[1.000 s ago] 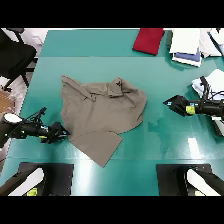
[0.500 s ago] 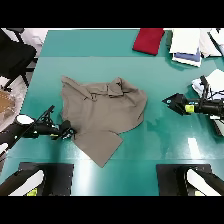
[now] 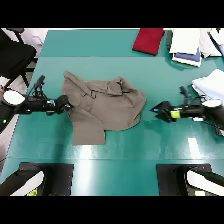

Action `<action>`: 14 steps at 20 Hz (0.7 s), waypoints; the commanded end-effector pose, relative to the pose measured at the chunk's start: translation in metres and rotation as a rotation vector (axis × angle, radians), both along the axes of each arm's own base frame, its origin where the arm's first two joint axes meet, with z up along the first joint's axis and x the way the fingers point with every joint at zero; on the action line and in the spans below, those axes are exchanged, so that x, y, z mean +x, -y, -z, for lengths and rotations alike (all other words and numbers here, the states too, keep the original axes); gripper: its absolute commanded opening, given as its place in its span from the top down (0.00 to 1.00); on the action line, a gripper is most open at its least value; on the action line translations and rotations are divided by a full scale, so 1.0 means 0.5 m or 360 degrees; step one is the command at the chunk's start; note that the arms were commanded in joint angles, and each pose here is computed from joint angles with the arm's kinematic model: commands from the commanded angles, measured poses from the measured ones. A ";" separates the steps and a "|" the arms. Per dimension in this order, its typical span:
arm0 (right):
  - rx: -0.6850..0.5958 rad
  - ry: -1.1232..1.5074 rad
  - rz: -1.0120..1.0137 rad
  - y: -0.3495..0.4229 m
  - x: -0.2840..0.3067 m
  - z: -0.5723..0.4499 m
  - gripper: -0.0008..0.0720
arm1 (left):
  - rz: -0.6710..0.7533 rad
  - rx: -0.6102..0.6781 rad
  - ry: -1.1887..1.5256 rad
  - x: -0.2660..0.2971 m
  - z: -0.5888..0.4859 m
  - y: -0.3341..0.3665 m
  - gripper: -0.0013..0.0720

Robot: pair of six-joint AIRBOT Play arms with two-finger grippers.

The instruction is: Fold the shirts.

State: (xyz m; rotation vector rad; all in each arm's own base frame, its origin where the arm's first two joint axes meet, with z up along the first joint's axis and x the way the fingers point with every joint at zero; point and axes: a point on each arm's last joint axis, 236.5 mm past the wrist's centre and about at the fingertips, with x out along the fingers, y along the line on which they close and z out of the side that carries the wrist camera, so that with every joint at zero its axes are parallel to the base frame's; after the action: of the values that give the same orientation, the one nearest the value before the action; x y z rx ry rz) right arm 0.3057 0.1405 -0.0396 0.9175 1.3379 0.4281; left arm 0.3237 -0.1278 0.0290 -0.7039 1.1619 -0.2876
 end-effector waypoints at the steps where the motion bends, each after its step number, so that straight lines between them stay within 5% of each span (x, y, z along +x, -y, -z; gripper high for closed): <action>1: 0.0062 -0.0063 -0.0018 -0.110 0.014 0.059 0.19 | 0.0046 0.0040 0.0013 0.000 -0.039 -0.002 0.95; 9: 0.0015 -0.0067 0.0007 -0.163 0.103 0.095 0.32 | 0.0086 0.0307 -0.0003 -0.007 -0.053 -0.061 0.95; 10: 0.0021 -0.0048 -0.0013 -0.174 0.113 0.089 0.44 | 0.0083 0.0308 0.0007 -0.004 -0.056 -0.061 0.95; 12: 0.0046 0.0013 -0.0071 -0.201 0.132 0.061 0.92 | 0.0069 0.0308 0.0032 0.004 -0.061 -0.062 0.95; 14: 0.0072 0.0105 -0.0124 -0.215 0.147 0.012 0.96 | 0.0045 0.0326 0.0073 0.017 -0.075 -0.073 0.95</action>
State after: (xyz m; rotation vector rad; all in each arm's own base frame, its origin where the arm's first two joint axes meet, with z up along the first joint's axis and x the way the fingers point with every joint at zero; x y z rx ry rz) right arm 0.3698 0.2323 -0.0725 0.8894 1.3402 0.4682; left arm 0.3257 -0.0989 0.0595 -0.5173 1.1697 -0.2234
